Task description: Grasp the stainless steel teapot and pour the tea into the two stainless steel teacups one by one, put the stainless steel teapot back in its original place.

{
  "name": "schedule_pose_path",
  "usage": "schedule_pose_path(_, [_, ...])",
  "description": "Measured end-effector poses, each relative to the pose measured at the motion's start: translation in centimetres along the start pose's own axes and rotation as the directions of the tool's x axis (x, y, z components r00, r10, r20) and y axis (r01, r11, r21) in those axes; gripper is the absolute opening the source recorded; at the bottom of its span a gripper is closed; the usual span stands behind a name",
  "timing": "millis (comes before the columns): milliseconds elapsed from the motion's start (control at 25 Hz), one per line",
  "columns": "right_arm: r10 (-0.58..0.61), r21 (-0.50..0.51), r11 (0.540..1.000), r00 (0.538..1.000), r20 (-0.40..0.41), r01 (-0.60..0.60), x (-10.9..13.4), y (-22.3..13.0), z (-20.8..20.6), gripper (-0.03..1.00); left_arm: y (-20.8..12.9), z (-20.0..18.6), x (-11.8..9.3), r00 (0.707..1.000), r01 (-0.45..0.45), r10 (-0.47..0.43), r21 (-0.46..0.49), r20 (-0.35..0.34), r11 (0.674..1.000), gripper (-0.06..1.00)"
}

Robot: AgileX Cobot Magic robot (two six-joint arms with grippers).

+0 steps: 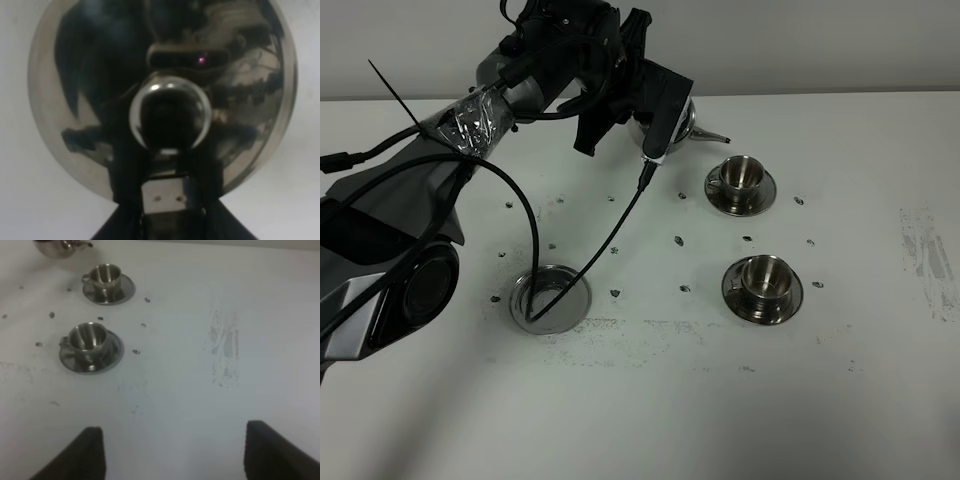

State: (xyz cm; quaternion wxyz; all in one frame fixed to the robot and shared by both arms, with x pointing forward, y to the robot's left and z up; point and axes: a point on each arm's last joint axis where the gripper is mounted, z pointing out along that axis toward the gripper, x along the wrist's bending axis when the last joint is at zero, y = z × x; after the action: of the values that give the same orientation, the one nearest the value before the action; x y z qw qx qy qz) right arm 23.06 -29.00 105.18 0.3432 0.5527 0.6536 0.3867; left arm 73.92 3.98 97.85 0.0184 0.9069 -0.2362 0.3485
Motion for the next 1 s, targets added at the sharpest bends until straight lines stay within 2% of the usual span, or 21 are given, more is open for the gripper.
schedule_pose_path(360, [0.000,0.000,1.000,1.000,0.000,0.000,0.0,0.0,0.0,0.59,0.7,-0.1,0.3,0.998,-0.063,0.063,-0.007,-0.028,0.998,0.20])
schedule_pose_path(1000, [0.000,0.000,1.000,1.000,0.000,0.000,0.0,0.0,0.0,0.59,1.2,-0.2,0.6,0.991,-0.118,0.118,-0.006,-0.061,0.993,0.20])
